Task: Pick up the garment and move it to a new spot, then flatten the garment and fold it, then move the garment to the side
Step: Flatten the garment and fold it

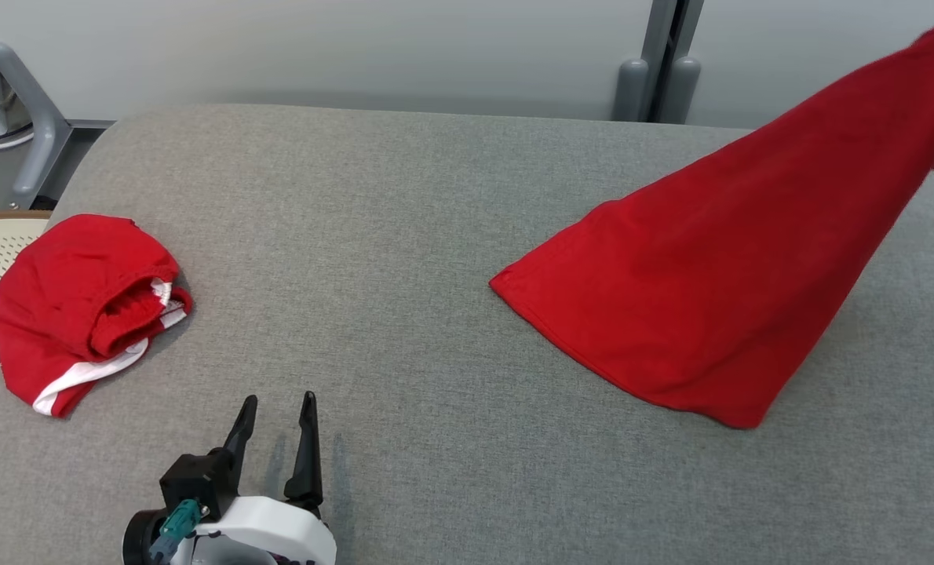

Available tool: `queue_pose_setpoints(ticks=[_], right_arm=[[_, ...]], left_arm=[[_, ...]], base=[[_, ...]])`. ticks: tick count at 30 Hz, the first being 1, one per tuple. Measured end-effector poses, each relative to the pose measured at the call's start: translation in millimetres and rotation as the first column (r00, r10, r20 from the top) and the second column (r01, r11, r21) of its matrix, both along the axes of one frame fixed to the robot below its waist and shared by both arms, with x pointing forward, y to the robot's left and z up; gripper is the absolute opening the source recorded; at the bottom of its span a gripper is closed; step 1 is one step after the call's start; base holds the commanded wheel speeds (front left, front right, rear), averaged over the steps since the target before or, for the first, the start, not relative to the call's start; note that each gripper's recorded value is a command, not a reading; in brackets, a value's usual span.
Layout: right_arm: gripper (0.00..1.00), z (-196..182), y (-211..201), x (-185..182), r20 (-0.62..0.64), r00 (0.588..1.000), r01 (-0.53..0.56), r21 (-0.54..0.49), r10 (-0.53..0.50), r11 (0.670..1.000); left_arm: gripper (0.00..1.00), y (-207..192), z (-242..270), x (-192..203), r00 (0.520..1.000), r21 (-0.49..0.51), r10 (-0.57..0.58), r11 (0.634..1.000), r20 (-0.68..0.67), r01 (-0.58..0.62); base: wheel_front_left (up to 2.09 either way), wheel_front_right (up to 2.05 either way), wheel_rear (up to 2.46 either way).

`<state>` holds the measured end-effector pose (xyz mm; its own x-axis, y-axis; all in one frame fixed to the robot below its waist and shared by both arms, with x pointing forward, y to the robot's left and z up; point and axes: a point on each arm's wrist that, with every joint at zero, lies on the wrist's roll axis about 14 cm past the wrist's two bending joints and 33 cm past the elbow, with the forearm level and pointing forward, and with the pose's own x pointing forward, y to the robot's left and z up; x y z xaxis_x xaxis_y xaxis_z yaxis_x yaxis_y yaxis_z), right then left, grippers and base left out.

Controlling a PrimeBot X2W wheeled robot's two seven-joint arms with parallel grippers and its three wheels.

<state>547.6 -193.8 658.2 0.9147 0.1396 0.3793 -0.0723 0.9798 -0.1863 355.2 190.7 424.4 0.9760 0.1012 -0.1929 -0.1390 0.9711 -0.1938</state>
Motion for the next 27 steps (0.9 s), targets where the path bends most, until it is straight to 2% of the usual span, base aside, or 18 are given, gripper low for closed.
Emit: queue_pose_setpoints(ticks=[7,8,13,16,20,23,24,27], right_arm=[[0.00,27,87,17,0.034,0.978,-0.202,-0.115,0.207,0.973],[0.00,41,107,21,0.058,0.967,-0.239,-0.137,0.249,0.961],[0.00,103,141,29,0.187,0.935,-0.259,-0.219,0.301,0.940],[0.00,149,164,20,0.294,0.892,-0.272,-0.258,0.343,0.927],[0.00,190,206,-14,0.412,0.793,-0.361,-0.274,0.448,0.891],[0.00,191,223,-38,0.436,0.740,-0.437,-0.267,0.512,0.859],[0.00,182,224,-40,0.422,0.740,-0.453,-0.264,0.524,0.852],[0.00,126,219,-34,0.301,0.785,-0.483,-0.251,0.542,0.839]], left_arm=[[1.00,-1,-3,-10,1.000,-0.035,0.013,0.999,-0.013,-0.013],[1.00,1,-3,-14,1.000,-0.040,0.024,0.999,-0.016,-0.024],[1.00,15,-3,-29,0.997,-0.036,0.076,0.996,-0.020,-0.076],[1.00,28,-2,-40,0.992,-0.029,0.125,0.992,-0.022,-0.125],[1.00,39,-4,-54,0.985,-0.027,0.169,0.985,-0.030,-0.170],[1.00,38,-5,-55,0.985,-0.030,0.168,0.985,-0.032,-0.169],[1.00,36,-5,-53,0.987,-0.032,0.160,0.986,-0.032,-0.161],[1.00,27,-5,-45,0.991,-0.040,0.129,0.991,-0.032,-0.131]], base=[[0.00,0.00,0.00],[0.00,0.00,0.00],[0.00,0.00,0.00],[0.00,0.00,0.00],[0.00,0.00,0.00],[0.00,0.00,0.00],[0.00,0.00,0.00],[0.00,0.00,0.00]])
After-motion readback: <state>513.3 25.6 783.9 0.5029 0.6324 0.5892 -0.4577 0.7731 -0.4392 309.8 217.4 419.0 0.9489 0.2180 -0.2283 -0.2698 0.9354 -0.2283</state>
